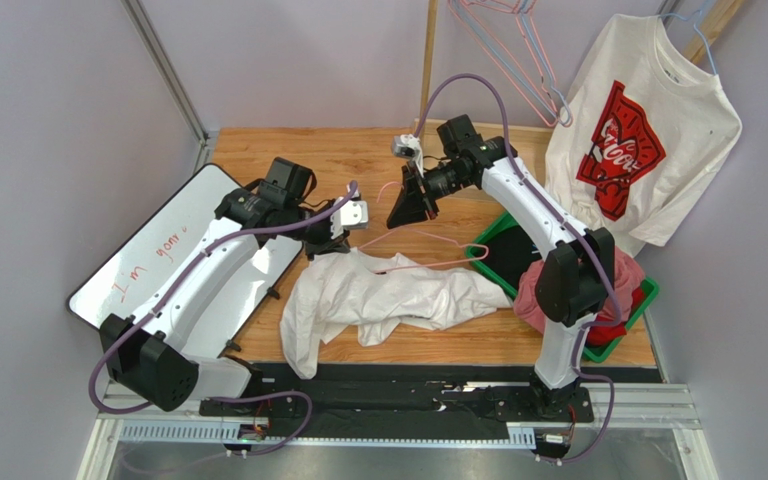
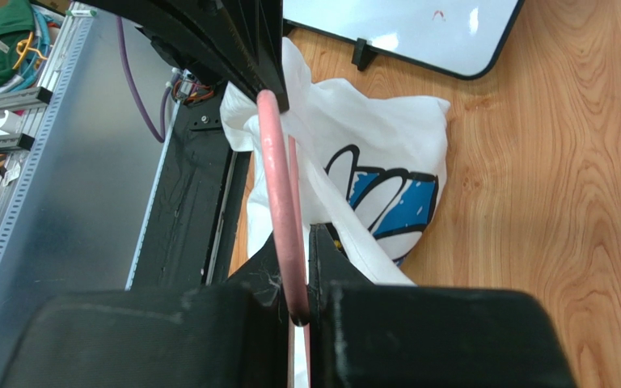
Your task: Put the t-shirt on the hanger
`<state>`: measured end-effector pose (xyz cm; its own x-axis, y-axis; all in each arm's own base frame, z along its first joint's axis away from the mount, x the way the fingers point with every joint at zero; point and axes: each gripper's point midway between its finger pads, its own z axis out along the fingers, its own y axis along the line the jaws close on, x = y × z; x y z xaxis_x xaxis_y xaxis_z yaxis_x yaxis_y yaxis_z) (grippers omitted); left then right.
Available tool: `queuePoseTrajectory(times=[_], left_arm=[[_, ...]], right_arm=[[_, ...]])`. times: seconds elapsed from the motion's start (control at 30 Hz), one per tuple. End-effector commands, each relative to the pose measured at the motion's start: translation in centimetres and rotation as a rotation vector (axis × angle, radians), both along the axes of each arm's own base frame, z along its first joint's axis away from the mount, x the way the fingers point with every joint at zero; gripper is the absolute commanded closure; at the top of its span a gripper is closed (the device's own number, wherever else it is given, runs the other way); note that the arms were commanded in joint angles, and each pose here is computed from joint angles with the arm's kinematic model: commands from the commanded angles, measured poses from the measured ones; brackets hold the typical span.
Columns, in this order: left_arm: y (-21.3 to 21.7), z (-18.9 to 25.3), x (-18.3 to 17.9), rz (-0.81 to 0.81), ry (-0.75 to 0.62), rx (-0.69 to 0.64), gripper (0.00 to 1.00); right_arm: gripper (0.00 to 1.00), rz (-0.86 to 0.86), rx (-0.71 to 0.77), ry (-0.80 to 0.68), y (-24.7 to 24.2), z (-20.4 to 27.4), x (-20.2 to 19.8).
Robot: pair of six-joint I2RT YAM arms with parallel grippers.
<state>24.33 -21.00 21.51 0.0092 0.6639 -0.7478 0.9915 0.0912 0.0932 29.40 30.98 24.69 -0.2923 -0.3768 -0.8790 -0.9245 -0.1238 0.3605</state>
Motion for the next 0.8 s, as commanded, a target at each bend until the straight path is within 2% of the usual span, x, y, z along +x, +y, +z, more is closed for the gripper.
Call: queuePoseTrajectory(times=[0.0,0.17,0.2,0.23,0.33,0.53,0.6,0.63,0.77], left_arm=[[-1.6,3.9,-0.7,-0.021,-0.040,-0.096,1.00],[-2.3,5.0,-0.4,0.000,-0.047,-0.127,1.00],[-2.4,5.0,-0.4,0.012,-0.035,-0.133,1.00],[-2.7,5.2,-0.2,0.014,-0.039,-0.142,1.00],[-3.3,5.3,-0.1,0.030,-0.030,-0.154,1.00],[-3.0,4.5,-0.2,0.084,-0.026,-0.146,1.00],[-2.6,4.3,-0.4,0.110,-0.022,-0.144,0.94],[-2.6,4.5,-0.3,0.121,-0.029,-0.149,0.83],[-1.0,4.3,-0.6,0.189,-0.029,-0.139,0.60]], right_arm=[[1.00,0.054,0.089,-0.030,2.5,1.9,-0.6],[1.00,0.063,0.125,-0.047,4.7,1.9,-0.5],[1.00,0.062,0.116,0.006,5.3,1.6,-1.2],[1.00,0.061,0.154,-0.039,6.2,2.3,-0.7],[1.00,0.079,0.192,-0.040,7.8,3.2,-1.8],[1.00,0.074,0.211,-0.031,8.7,3.9,-2.1],[1.00,0.074,0.213,-0.033,8.7,4.0,-2.1],[1.00,0.074,0.214,-0.033,8.7,4.1,-2.1],[1.00,0.071,0.213,-0.032,8.4,4.1,-2.2]])
